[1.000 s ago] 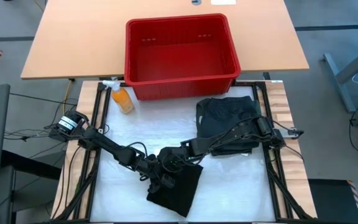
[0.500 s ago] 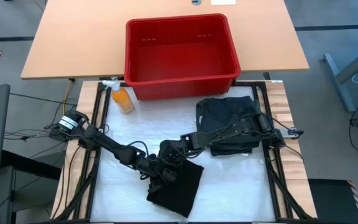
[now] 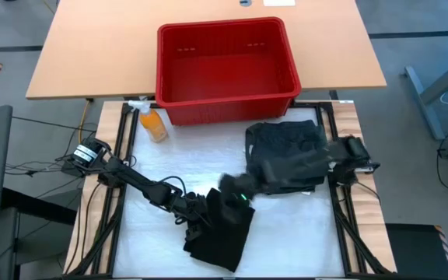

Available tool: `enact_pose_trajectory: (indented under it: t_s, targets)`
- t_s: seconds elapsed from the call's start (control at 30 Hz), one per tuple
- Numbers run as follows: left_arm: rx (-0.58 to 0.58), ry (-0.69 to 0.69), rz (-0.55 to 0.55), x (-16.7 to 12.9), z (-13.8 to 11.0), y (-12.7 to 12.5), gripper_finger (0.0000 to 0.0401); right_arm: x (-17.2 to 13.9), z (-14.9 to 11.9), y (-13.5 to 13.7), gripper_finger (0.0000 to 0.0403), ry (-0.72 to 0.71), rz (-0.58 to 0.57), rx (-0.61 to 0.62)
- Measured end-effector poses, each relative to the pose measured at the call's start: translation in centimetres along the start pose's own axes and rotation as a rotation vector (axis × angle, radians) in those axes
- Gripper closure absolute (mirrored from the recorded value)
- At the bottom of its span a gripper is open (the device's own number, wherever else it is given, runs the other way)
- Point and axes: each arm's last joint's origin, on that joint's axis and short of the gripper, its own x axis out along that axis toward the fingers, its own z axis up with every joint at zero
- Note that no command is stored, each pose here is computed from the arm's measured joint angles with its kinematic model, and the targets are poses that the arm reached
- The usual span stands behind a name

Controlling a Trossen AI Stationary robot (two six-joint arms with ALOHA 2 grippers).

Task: Fold Laundry from Bin
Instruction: Fold the black shirt

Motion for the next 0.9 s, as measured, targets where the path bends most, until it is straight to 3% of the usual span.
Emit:
enact_pose_trajectory:
  t_s: [0.13,0.33,0.43,0.53,0.7,0.8,0.9]
  targets:
    - [0.0,0.014,-0.007,-0.6,0.1,0.1,0.0401,-0.1,-5.2,2.9,0.0213,-0.061,-0.069,-0.009]
    - [-0.021,-0.004,-0.004,-2.7,0.9,0.3,0.0401,3.8,-10.6,5.2,0.0214,-0.245,0.035,-0.071]
    - [-0.047,-0.024,-0.049,-3.0,1.4,0.2,0.0401,5.4,-12.8,5.2,0.0217,-0.281,0.012,-0.126]
    - [-0.028,0.011,-0.054,-3.1,1.2,0.2,0.0401,6.2,-14.1,5.0,0.0229,-0.272,0.018,-0.151]
    - [-0.035,0.02,0.073,-6.4,0.4,0.5,0.0401,7.1,-15.1,4.8,0.0261,-0.315,0.038,-0.152]
    - [-0.068,0.02,0.144,-8.2,-0.3,0.7,0.0401,8.1,-15.5,4.7,0.029,-0.34,0.033,-0.158]
    - [-0.078,0.024,0.14,-8.2,-1.8,-0.3,0.0401,9.5,-15.6,4.8,0.0329,-0.354,0.06,-0.17]
